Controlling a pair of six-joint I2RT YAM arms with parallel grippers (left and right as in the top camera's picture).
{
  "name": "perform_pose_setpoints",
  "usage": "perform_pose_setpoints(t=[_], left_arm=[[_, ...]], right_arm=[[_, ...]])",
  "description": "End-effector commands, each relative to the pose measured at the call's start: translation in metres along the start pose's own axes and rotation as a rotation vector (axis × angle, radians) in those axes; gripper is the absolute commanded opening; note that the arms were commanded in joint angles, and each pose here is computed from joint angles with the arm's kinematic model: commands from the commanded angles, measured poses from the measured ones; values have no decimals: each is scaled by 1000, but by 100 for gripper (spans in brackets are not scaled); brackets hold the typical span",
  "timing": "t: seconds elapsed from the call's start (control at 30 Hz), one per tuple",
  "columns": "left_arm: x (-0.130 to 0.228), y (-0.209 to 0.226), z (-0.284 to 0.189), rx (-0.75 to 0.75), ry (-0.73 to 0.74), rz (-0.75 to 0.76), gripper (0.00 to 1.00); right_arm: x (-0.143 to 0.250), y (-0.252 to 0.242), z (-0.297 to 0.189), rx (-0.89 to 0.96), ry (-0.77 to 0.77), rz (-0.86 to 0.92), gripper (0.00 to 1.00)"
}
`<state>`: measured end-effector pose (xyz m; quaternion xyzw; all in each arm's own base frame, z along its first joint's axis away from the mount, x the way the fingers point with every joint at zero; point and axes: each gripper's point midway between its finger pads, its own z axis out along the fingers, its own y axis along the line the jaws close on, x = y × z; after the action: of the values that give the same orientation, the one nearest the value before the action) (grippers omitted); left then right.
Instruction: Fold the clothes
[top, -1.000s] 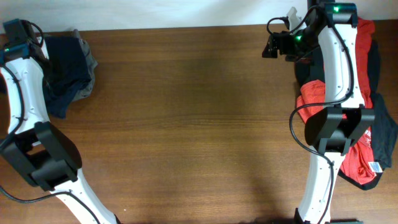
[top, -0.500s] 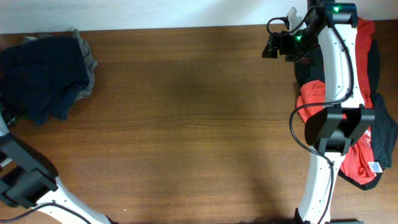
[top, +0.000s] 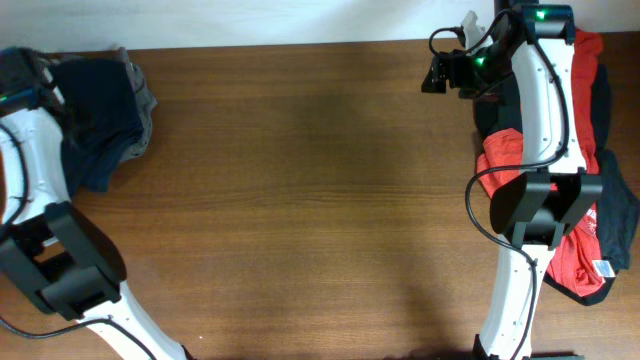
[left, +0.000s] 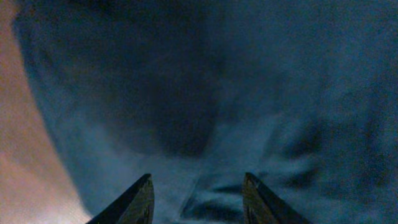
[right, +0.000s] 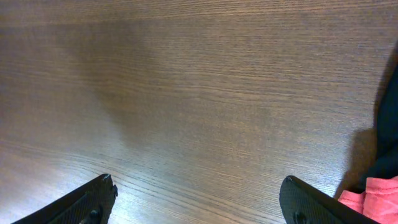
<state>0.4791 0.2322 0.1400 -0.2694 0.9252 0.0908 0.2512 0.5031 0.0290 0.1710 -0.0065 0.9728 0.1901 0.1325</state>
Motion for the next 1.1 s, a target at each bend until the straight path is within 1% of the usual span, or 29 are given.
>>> perform_pose_setpoints(t=[0.0, 0.03, 0.07, 0.3, 0.33, 0.57, 0.63, 0.67, 0.7, 0.73, 0.77, 0.8, 0.97, 1.07], left_arm=[[-25, 0, -16, -57, -111, 48, 46], [-28, -1, -13, -57, -124, 46, 47], [-32, -1, -10, -56, -138, 43, 50], [-41, -7, 24, -50, -181, 40, 52], [-42, -9, 32, -46, -188, 39, 54], [-41, -10, 45, -47, -188, 39, 60], [-40, -10, 45, -47, -184, 40, 59], [-38, -10, 46, -49, -176, 59, 51], [-37, -9, 46, -52, -169, 70, 39], [-34, -9, 46, -55, -156, 85, 20], [-31, -7, 46, -60, -143, 88, 9], [-28, -5, 45, -63, -129, 88, 1], [-23, 12, 30, -95, -100, 52, 1], [-31, 28, 8, -135, -129, 11, 1]], right_arm=[[0, 2, -5, 13, -9, -18, 89], [0, 2, -5, 12, -10, -18, 89], [0, 2, -5, 12, -10, -18, 89], [0, 2, -5, 12, -10, -18, 89], [0, 2, -5, 12, -10, -18, 89], [0, 2, -5, 12, -10, -18, 89], [0, 2, -5, 12, -9, -17, 89], [0, 2, -5, 12, -8, -17, 89], [0, 2, -5, 12, -7, -16, 89], [0, 2, -5, 12, -7, -16, 89], [0, 2, -5, 12, -7, -16, 89], [0, 2, -5, 12, -7, -16, 89], [0, 2, -5, 12, -7, -16, 89], [0, 2, -5, 12, -8, -17, 89]])
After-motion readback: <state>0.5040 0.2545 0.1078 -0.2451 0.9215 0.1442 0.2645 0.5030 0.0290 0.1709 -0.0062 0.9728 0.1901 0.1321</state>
